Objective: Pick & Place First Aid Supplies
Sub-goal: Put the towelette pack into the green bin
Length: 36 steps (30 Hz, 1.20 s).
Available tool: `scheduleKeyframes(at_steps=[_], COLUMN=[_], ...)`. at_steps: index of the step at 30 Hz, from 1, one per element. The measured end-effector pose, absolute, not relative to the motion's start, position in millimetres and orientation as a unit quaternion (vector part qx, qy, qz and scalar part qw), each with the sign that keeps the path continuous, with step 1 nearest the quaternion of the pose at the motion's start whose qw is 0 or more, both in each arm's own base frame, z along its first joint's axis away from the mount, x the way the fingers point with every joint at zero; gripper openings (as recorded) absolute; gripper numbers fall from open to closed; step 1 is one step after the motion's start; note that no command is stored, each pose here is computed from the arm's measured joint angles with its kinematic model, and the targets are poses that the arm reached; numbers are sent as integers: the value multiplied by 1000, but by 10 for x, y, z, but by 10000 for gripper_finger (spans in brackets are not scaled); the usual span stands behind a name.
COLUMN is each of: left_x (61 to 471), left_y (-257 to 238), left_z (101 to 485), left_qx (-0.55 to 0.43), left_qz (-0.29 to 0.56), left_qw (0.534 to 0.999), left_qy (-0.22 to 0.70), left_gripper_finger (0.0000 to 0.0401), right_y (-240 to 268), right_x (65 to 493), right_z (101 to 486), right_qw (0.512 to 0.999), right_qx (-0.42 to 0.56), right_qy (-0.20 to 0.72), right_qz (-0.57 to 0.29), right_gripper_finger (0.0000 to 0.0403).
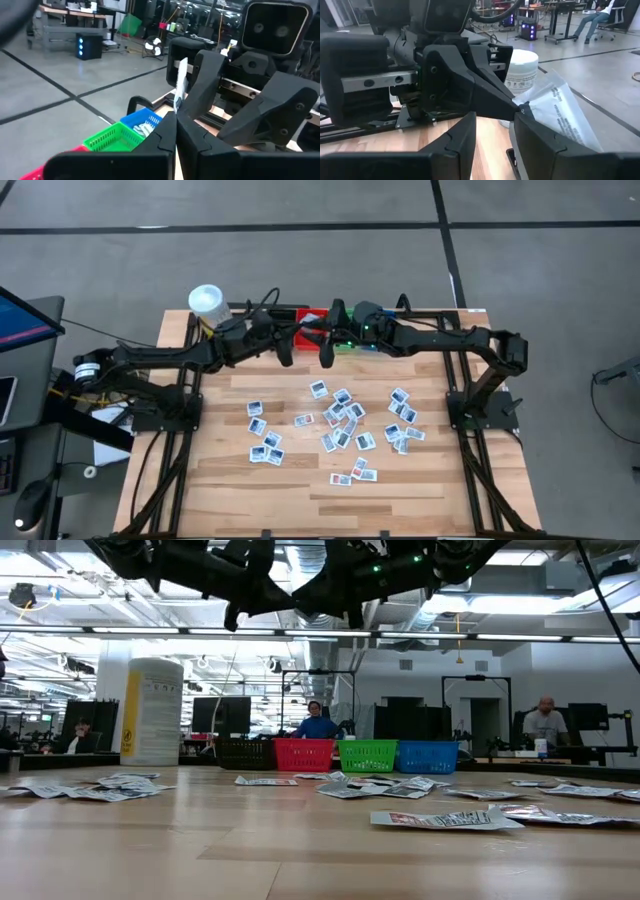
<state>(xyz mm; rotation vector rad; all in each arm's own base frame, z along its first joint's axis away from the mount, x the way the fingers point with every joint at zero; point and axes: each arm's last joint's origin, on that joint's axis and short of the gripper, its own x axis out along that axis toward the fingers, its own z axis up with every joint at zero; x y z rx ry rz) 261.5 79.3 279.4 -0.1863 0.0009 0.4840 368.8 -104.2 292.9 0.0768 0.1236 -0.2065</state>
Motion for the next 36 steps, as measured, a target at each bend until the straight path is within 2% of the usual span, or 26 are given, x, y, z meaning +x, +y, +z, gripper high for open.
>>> scheduleKeyframes(at_steps=[9, 20, 27, 30, 36], left_x=[2620, 2620, 2619, 2619, 2618], left_y=[821, 821, 822, 822, 822], left_z=[2805, 2800, 2796, 2796, 2794], left_qx=[-75, -54, -54, -54, -54], left_qz=[241, 242, 243, 244, 244], left_qw=[968, 969, 968, 968, 968], left_qy=[2, 10, 11, 11, 11], left_gripper_finger=[5, 5, 8, 7, 9], right_y=[-1043, -972, -962, -1009, -1100], right_x=[3683, 3601, 3467, 3405, 3381], right_z=[2940, 3130, 3306, 3302, 3152], right_qw=[992, 993, 974, 967, 971], right_qx=[32, -66, -143, -141, -91], right_qy=[60, 37, 46, 74, 129], right_qz=[-104, -94, -172, -197, -179], right_gripper_finger=[129, 129, 129, 129, 129])
